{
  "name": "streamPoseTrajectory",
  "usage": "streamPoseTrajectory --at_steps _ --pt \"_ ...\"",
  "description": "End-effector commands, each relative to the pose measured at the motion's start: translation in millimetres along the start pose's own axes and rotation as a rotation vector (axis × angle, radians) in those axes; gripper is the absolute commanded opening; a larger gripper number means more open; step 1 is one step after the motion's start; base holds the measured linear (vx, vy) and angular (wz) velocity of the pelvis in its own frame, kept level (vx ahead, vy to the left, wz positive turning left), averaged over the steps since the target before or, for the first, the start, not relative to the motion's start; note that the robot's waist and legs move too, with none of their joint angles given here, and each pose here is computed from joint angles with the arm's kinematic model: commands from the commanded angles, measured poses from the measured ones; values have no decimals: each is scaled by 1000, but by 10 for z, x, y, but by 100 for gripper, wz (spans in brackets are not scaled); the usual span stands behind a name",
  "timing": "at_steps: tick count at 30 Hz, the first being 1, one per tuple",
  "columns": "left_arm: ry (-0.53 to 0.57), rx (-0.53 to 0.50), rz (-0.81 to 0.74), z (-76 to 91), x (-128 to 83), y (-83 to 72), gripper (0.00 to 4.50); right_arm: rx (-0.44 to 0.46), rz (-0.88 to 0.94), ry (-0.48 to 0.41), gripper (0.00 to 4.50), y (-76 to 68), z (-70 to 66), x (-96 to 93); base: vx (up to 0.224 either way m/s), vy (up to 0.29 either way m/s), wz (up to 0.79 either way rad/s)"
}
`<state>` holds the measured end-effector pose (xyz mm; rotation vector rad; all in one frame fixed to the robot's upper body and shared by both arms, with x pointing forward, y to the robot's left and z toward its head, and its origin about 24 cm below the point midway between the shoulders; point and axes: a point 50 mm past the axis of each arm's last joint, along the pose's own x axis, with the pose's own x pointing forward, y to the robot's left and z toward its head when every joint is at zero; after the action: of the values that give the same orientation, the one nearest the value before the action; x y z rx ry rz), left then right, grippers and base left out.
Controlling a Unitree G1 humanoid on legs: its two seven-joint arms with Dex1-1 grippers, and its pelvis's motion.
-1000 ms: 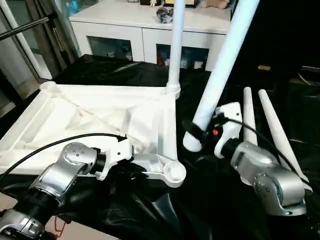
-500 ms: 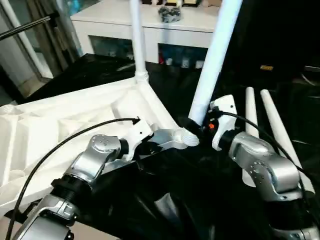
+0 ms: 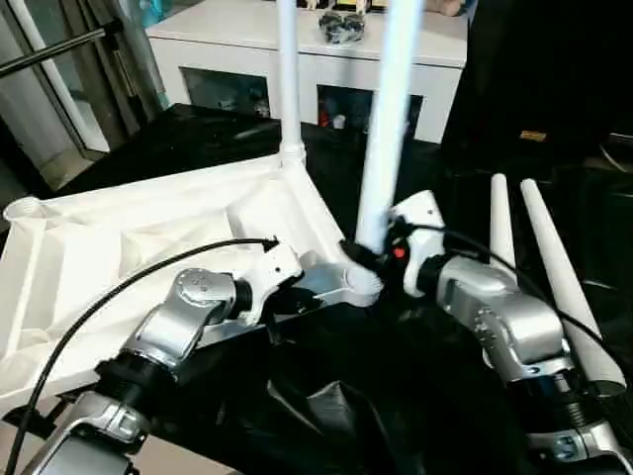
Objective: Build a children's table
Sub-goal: Insert table leg to table base
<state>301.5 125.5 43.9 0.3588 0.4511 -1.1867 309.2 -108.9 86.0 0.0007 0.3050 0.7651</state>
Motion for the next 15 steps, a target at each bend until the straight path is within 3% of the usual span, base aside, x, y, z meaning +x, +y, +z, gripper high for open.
streamPoseTrajectory --at_steps 1,10,15 --pt "-25 -6 -35 1 25 -51 0 -22 -2 -13 190 -16 48 10 0 0 0" --pt "-36 -1 -50 25 -8 -46 0 -37 -16 -1 190 -49 -20 50 0 0 0" --pt "-38 -2 -47 30 -11 -30 0 48 -15 -21 190 -72 -117 62 0 0 0"
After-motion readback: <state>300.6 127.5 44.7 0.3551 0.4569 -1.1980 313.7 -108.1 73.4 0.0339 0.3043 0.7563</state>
